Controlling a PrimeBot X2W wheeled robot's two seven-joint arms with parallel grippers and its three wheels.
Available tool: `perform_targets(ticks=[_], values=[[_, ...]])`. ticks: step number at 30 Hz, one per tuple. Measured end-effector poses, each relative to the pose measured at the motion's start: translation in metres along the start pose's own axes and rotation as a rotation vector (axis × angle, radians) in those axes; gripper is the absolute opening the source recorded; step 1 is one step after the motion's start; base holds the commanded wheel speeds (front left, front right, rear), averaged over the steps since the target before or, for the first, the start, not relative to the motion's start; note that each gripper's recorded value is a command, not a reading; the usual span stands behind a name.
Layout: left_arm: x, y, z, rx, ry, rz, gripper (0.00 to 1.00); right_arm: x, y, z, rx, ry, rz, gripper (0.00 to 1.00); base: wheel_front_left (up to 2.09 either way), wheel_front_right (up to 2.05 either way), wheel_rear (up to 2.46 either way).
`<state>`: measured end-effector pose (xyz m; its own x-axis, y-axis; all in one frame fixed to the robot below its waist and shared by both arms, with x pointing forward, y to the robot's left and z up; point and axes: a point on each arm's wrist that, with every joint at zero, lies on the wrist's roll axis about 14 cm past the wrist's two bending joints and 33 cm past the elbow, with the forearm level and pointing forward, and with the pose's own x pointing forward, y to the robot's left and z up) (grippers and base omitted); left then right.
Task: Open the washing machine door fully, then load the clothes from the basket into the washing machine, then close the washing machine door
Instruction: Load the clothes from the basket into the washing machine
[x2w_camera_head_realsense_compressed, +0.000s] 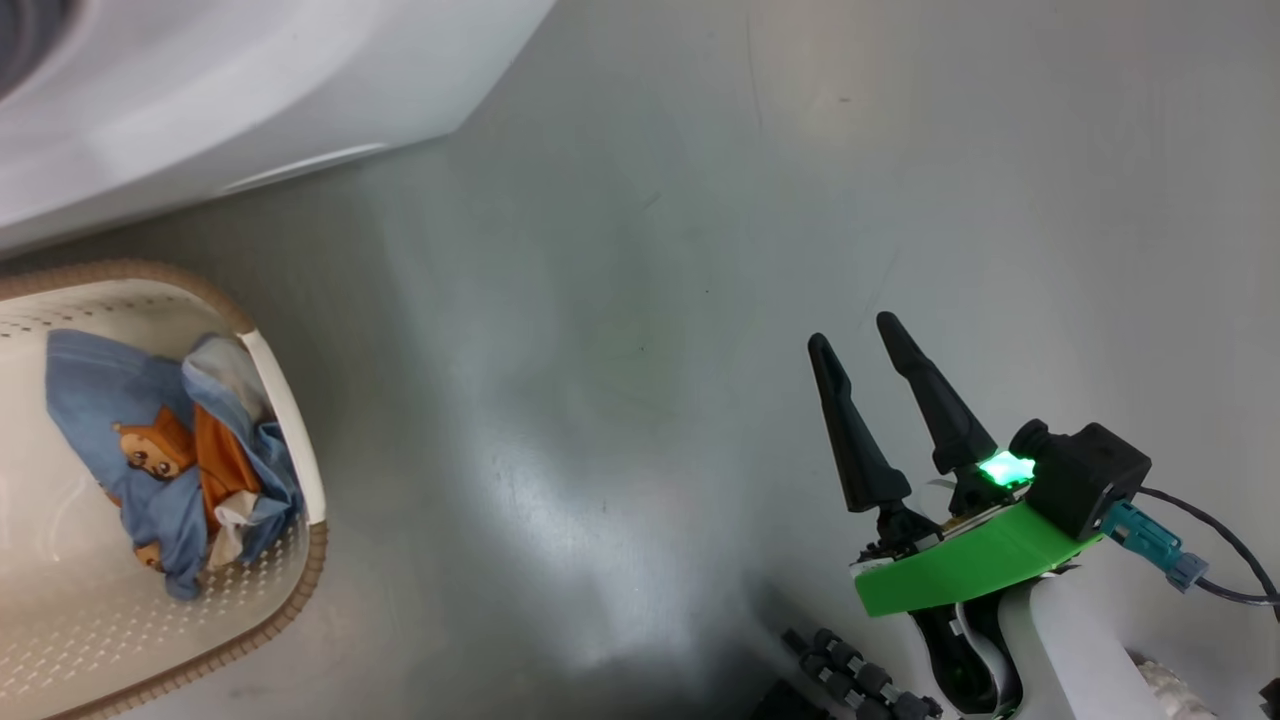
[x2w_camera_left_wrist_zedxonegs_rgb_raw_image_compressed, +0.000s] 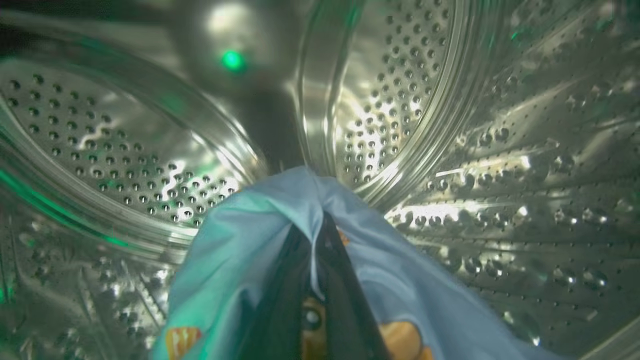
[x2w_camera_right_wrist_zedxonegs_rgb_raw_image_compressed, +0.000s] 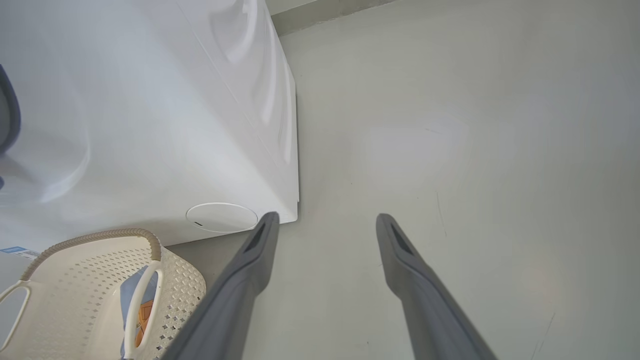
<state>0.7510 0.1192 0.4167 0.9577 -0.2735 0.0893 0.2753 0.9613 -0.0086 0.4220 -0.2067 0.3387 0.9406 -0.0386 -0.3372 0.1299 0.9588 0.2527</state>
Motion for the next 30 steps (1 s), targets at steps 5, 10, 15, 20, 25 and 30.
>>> perform_targets(ticks=[5, 10, 15, 20, 25, 30], values=[[0.012, -0.007, 0.022, 0.04, -0.094, -0.023, 0.0, 0.003, 0.002, -0.001, 0.0, 0.003, 0.01, 1.0, 0.0, 0.0, 0.0], [0.014, -0.009, 0.042, 0.039, -0.166, -0.017, 0.36, 0.005, 0.003, -0.002, 0.005, 0.004, 0.011, 1.0, 0.0, 0.0, 0.0], [0.003, -0.012, 0.016, 0.009, -0.083, -0.009, 1.0, 0.006, 0.006, -0.002, 0.01, 0.004, 0.019, 1.0, 0.0, 0.0, 0.0], [-0.01, -0.011, 0.001, -0.008, -0.014, 0.001, 1.0, 0.007, 0.009, 0.001, 0.016, -0.008, 0.03, 1.0, 0.0, 0.0, 0.0], [-0.02, -0.013, 0.005, -0.014, 0.012, 0.002, 1.0, 0.008, 0.014, 0.007, 0.016, -0.025, 0.045, 1.0, 0.0, 0.0, 0.0], [-0.03, -0.012, 0.019, -0.012, 0.011, 0.006, 1.0, 0.008, 0.022, 0.015, 0.02, -0.045, 0.066, 1.0, 0.0, 0.0, 0.0]])
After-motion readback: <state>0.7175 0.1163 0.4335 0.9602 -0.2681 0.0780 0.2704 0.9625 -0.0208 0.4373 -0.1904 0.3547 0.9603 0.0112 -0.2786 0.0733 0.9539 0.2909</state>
